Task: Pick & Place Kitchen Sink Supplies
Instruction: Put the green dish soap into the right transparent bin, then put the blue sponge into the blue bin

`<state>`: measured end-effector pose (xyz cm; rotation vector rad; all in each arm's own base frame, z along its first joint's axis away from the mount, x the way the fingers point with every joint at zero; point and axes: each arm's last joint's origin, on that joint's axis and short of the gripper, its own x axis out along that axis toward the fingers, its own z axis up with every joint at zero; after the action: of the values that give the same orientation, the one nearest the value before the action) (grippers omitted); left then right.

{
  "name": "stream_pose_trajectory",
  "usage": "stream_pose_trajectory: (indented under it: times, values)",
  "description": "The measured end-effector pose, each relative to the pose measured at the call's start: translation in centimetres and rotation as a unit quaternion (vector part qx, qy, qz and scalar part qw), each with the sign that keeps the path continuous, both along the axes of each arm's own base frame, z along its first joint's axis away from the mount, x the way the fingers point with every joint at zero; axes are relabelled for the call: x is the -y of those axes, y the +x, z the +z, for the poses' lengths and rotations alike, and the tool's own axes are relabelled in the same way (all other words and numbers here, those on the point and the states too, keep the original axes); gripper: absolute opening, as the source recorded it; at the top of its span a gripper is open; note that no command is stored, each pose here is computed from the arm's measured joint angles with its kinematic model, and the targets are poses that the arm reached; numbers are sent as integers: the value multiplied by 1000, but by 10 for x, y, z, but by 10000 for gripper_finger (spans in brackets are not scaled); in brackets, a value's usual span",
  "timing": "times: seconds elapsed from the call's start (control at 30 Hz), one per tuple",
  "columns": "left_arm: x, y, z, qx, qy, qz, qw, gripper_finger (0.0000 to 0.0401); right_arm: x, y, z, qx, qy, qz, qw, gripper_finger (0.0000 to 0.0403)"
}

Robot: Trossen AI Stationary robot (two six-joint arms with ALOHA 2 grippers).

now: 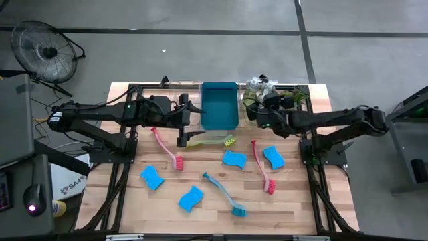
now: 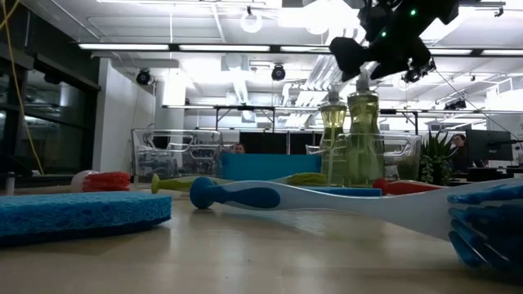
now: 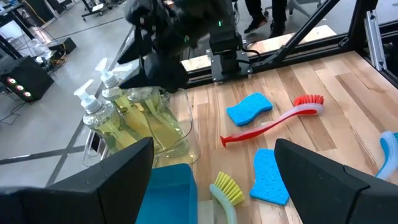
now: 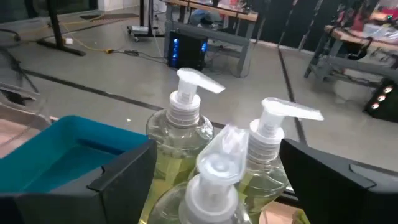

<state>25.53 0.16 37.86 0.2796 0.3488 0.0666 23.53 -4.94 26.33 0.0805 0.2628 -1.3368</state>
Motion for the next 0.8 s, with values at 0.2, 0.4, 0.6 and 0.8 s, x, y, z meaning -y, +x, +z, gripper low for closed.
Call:
stream_pose_trajectory:
  times: [0.2,0.4,0.6,0.8]
  values:
    - [0,-1,1,0,15,-3,1000,328,-3,-18,20,44,26,40,998,335]
    - [0,-11,6,4,25,-7,1000,328,-8,-37,38,82,40,84,992,335]
    - [0,-28,13,8,27,-7,1000,328,-20,-59,56,131,59,148,979,333]
    - [0,-43,1,5,27,-6,1000,328,-32,-73,54,147,119,196,962,333]
